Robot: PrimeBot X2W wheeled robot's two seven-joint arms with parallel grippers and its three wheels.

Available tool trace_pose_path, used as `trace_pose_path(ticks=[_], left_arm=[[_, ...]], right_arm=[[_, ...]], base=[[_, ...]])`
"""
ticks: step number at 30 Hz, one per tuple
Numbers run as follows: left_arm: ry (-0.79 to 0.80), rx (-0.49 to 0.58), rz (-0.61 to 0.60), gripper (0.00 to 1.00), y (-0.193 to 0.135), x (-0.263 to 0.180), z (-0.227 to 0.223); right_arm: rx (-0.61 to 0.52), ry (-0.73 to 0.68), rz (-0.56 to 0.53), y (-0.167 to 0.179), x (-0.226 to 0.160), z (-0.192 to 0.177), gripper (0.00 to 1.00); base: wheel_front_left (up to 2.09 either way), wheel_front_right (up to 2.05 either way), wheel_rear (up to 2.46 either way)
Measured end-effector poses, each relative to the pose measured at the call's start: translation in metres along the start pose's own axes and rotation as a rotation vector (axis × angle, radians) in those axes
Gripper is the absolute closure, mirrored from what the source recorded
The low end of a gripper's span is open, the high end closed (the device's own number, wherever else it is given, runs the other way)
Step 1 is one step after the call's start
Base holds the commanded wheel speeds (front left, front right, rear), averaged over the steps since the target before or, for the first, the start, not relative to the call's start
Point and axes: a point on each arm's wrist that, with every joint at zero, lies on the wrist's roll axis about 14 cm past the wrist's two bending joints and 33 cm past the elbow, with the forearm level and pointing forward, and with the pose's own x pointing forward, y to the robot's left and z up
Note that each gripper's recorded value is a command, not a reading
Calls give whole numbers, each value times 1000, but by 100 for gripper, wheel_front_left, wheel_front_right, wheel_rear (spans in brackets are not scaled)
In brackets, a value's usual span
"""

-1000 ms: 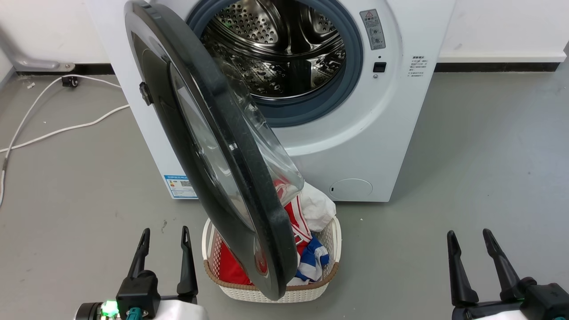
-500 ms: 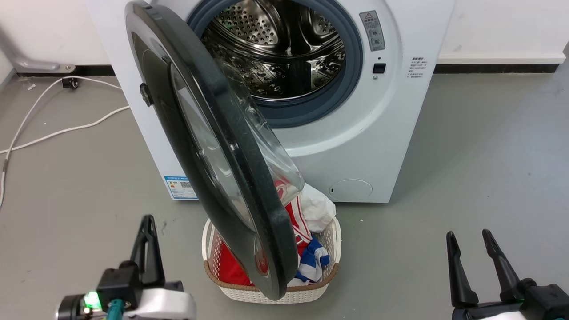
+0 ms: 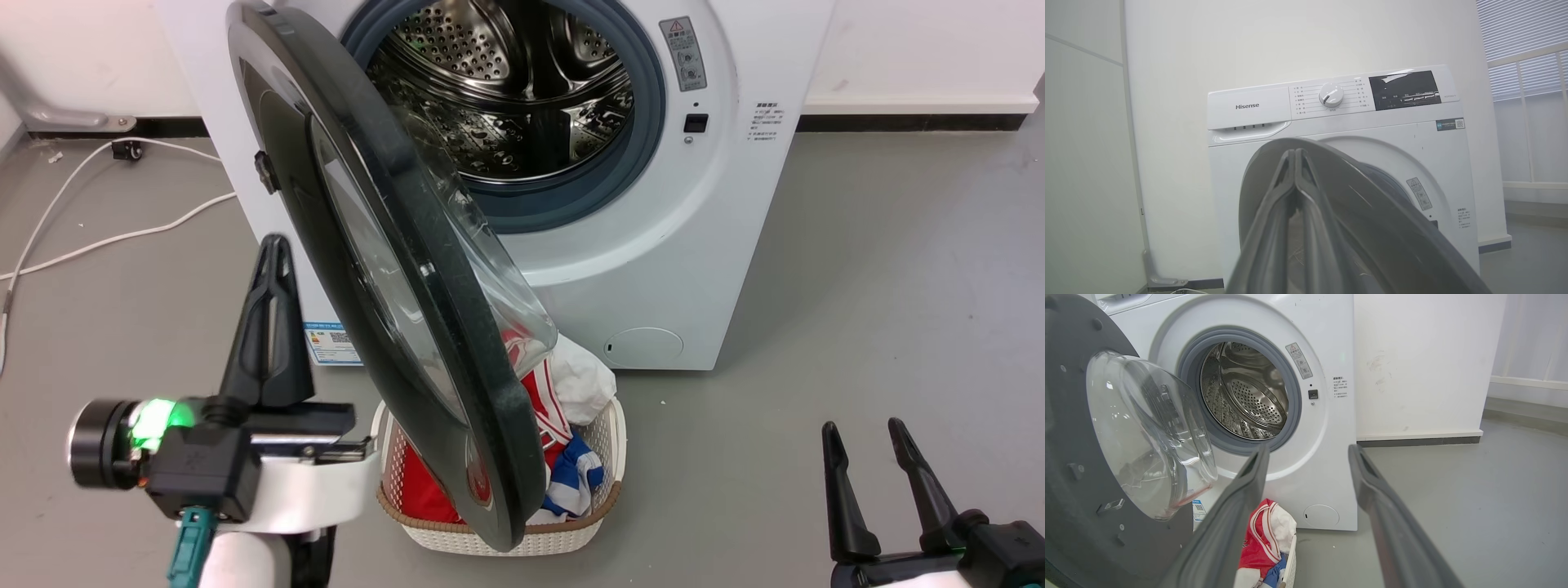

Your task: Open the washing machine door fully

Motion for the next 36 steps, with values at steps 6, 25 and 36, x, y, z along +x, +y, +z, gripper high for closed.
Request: trace_pose_path(ticks=[6, 25, 36], left_arm=[[-116, -57, -102, 100, -34, 14, 33], [-169, -266, -486, 100, -158, -10, 63], [-61, -312, -616, 100, -202, -42, 43]], right_arm=[[1, 2, -1, 0, 0, -1, 0], [2, 16, 10, 4, 0, -5, 0], [11, 24, 29, 10, 1, -8, 0]], base=[[0, 0, 0], [0, 0, 0], [0, 0, 0]])
